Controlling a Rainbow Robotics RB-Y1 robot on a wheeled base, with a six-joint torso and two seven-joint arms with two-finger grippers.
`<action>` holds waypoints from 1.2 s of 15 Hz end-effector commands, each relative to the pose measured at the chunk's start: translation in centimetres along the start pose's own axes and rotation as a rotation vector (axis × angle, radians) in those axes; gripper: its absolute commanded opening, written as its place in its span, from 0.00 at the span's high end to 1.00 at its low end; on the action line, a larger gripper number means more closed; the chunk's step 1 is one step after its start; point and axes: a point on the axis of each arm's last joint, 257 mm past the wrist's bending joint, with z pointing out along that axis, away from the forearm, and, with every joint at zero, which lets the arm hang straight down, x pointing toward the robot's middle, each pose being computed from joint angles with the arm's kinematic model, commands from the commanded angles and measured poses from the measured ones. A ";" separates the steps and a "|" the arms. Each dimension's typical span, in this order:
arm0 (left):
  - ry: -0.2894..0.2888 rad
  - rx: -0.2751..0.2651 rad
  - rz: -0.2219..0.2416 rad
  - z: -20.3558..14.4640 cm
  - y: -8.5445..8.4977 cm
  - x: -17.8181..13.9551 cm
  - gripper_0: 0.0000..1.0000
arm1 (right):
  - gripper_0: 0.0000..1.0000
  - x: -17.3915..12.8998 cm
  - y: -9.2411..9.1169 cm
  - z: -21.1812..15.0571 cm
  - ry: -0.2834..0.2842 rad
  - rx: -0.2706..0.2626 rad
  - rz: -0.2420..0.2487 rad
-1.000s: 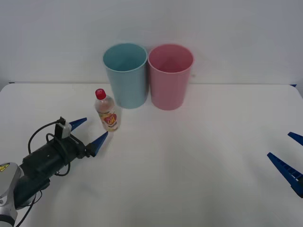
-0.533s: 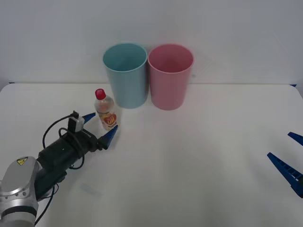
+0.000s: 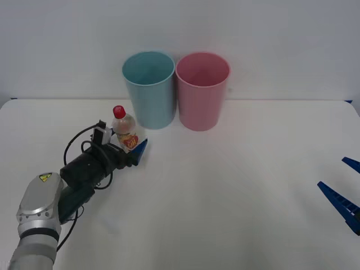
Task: Grasp the object on the table and drop it into the matching bin: aluminum can to the light blue bin, PET bottle to the pink bin.
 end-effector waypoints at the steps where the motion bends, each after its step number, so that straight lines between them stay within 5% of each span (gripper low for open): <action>1: 0.008 0.007 -0.003 1.1 -0.1 -0.3 0.00 | 0.00 0.0 0.0 0.0 0.000 0.000 0.000; 6: 0.010 -0.004 -0.014 1.8 0.6 -0.7 0.00 | 0.00 0.0 0.0 0.0 0.000 0.000 0.000; 7: 0.010 -0.003 -0.012 1.8 0.5 -0.7 0.27 | 0.00 0.0 0.0 0.0 0.000 0.000 0.000; 8: 0.010 -0.003 -0.007 1.8 0.5 -0.7 0.75 | 0.00 0.0 0.0 0.0 0.000 0.000 0.000; 10: 0.009 0.010 0.000 1.8 0.2 -0.7 1.00 | 0.00 0.0 0.0 0.0 0.000 0.000 0.000; 18: 0.006 0.004 -0.024 1.0 1.5 -0.9 1.00 | 0.00 0.0 0.0 0.0 0.000 0.000 0.000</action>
